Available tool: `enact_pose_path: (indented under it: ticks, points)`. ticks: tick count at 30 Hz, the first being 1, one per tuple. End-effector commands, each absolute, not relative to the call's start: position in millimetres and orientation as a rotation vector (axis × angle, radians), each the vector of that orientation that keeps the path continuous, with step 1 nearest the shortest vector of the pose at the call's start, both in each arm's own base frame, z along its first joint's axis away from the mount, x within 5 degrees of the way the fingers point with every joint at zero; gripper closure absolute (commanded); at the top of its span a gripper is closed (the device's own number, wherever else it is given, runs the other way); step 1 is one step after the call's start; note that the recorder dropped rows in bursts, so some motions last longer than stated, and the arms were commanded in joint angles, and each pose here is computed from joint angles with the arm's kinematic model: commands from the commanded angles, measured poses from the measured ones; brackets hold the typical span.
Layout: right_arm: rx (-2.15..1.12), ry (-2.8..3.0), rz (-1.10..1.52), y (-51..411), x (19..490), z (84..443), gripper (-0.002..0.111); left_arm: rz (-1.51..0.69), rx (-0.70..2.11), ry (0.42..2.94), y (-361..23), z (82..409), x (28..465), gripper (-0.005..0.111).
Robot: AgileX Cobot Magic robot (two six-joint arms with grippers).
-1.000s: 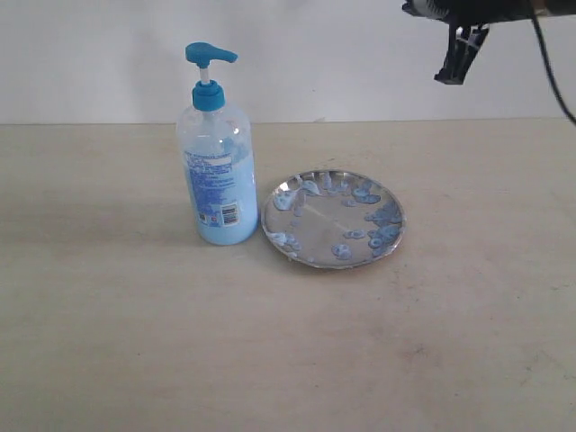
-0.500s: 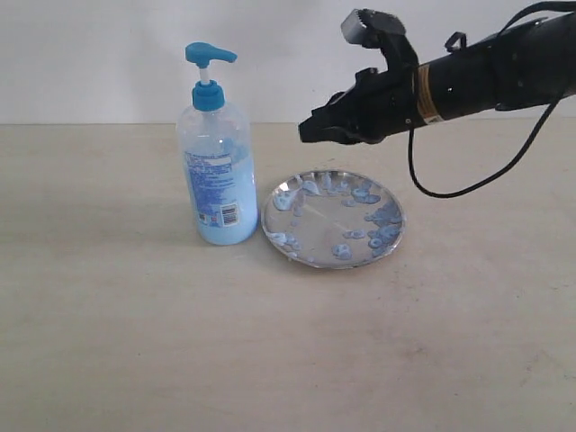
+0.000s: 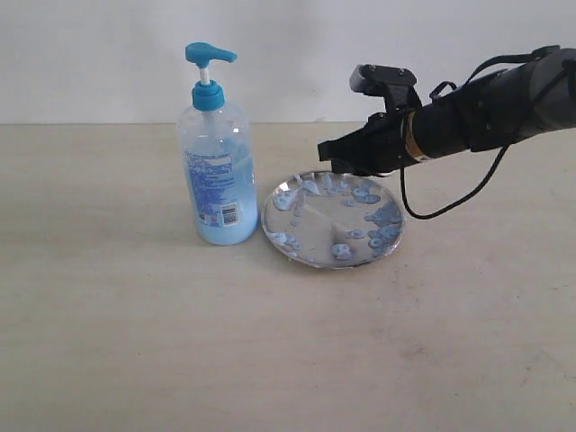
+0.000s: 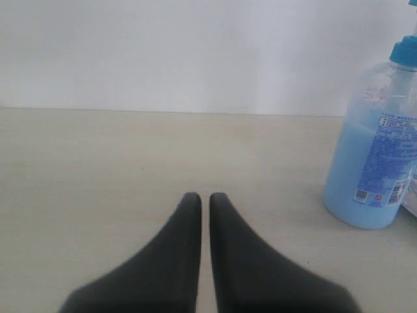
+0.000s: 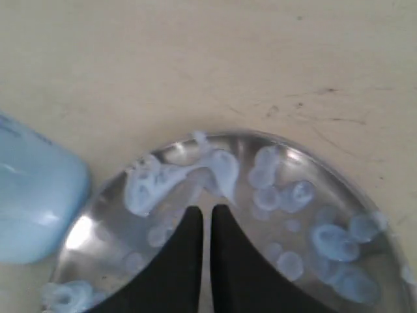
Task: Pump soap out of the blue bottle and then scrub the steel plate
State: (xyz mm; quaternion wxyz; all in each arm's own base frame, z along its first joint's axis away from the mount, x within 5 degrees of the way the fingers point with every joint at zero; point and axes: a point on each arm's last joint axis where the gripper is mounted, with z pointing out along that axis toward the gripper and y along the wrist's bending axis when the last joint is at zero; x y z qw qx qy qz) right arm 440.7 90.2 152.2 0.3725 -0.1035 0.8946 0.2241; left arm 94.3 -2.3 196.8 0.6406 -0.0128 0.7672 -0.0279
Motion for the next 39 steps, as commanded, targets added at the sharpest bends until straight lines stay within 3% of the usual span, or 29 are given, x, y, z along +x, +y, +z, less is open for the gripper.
enact_pose_path:
  ticks: [1, 4, 7, 17, 22, 25, 29, 39]
  points:
    - [-0.382, 2.311, 0.699, 102, 434, 140, 0.108, -0.073, -0.033, 1.741, -3, 197, 94, 0.103]
    - [-0.511, 2.298, 0.946, 116, 416, 142, 0.108, -0.073, -0.033, 1.741, -3, 197, 94, 0.103]
    - [-0.519, 2.322, 1.011, 117, 405, 138, 0.108, -0.073, -0.033, 1.741, -3, 197, 94, 0.103]
    - [-0.340, 2.463, 0.877, 82, 389, 105, 0.108, -0.071, -0.035, 1.747, -2, 196, 94, 0.103]
    - [-0.184, 2.484, 0.619, 46, 400, 99, 0.108, -0.073, -0.033, 1.741, -3, 197, 94, 0.103]
    - [-0.139, 2.459, 0.431, 34, 412, 102, 0.108, -0.073, -0.033, 1.741, -3, 197, 94, 0.103]
    - [-0.210, 2.376, 0.369, 33, 432, 118, 0.108, -0.073, -0.033, 1.741, -3, 197, 94, 0.103]
    - [-0.307, 2.236, 0.468, 58, 473, 141, 0.108, -0.073, -0.033, 1.741, -3, 197, 94, 0.103]
